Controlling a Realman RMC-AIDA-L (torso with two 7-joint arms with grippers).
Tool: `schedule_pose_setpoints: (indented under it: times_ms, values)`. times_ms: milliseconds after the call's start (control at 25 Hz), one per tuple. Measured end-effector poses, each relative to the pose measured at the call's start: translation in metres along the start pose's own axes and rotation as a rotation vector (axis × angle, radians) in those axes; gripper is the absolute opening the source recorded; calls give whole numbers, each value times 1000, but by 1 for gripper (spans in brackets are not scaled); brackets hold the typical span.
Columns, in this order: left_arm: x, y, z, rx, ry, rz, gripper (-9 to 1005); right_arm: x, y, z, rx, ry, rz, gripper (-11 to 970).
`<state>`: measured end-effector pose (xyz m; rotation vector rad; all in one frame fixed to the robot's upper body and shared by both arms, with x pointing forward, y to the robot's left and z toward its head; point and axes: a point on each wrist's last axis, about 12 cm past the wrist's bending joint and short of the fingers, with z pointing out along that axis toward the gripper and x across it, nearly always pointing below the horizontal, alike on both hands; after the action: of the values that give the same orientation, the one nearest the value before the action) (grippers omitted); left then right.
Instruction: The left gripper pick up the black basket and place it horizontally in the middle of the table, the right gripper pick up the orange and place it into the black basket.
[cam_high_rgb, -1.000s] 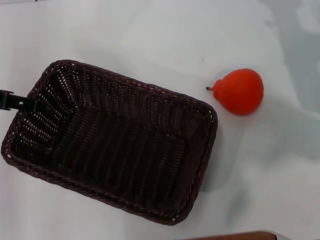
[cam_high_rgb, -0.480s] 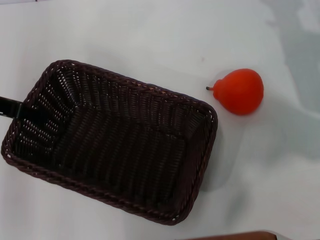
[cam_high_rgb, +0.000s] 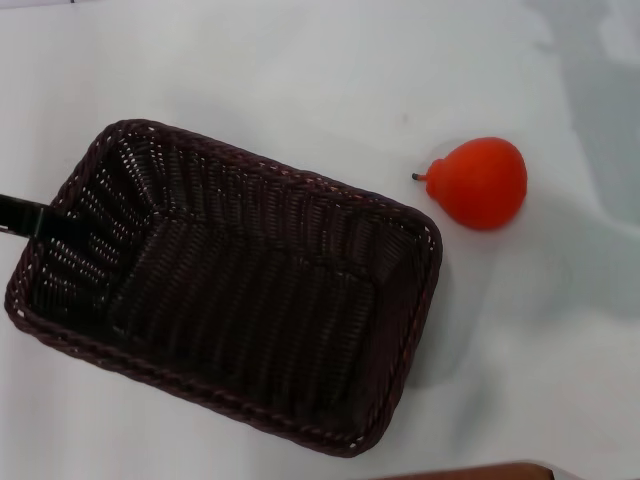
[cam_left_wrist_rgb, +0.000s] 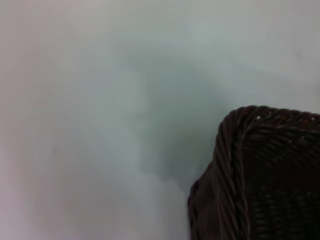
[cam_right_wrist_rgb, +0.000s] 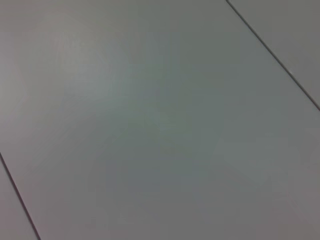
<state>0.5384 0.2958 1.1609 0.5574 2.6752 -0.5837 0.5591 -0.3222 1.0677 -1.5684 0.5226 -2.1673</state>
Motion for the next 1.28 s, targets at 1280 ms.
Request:
schedule_pose_setpoints:
  times_ms: [1280]
  values:
    - [62, 56, 10, 291, -575, -622, 170, 2, 0, 7, -5, 9, 0, 925]
